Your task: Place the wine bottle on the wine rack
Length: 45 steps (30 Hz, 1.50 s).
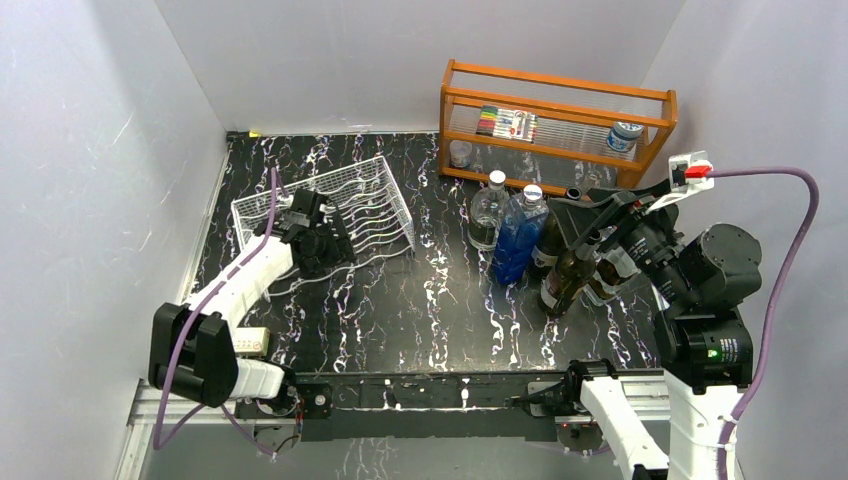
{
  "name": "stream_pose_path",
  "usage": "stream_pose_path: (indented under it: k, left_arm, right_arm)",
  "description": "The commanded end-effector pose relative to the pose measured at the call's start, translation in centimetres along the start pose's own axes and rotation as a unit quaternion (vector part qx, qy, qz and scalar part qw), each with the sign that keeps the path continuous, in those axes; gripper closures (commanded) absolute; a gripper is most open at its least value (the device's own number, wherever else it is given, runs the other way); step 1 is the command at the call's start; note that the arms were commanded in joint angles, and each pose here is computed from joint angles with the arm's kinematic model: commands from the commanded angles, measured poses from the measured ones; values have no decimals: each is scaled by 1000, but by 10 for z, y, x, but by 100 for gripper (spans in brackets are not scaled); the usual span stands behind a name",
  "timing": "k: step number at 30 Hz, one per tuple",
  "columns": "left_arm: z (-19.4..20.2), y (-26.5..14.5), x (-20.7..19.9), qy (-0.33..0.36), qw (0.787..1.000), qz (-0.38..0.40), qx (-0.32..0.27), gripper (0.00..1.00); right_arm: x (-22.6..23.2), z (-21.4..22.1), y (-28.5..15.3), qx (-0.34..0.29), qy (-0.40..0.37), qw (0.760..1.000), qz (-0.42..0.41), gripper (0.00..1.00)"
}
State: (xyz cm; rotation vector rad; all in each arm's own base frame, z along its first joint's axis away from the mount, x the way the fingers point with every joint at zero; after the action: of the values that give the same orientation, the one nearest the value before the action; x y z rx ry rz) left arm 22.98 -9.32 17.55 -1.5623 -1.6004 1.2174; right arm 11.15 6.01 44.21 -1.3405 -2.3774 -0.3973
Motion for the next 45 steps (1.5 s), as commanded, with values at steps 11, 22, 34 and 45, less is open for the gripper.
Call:
stream_pose_path:
  k: [11, 22, 34, 45]
  left_arm:
    - [-55, 19, -37, -54, 993, 71, -79, 39]
    - [-76, 24, -51, -34, 991, 95, -85, 58]
    - [-49, -77, -51, 123, 945, 260, -157, 32]
    - [-38, -152, -41, 187, 882, 299, -313, 2]
  right_arm:
    - [0, -5, -4, -18, -5, 1000, 18, 2]
    - [-6, -1, -5, 31, -8, 998, 52, 3]
    - [-44, 3, -21, 44, -37, 962, 267, 7]
    - [-51, 21, 1, 130, -65, 966, 214, 10]
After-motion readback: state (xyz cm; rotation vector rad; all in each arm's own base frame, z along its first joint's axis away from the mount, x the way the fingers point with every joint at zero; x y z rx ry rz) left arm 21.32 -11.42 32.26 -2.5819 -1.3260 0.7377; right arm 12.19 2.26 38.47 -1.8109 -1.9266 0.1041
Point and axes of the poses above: each gripper's point midway between its finger pads, its own y axis out along the fingers, its own x axis along the line the jaws close on, z = x × y, the point moved 9 cm from there along -y, back along the fingers, and after that the axes turned 8 degrees about y, right-handed, at the moved point
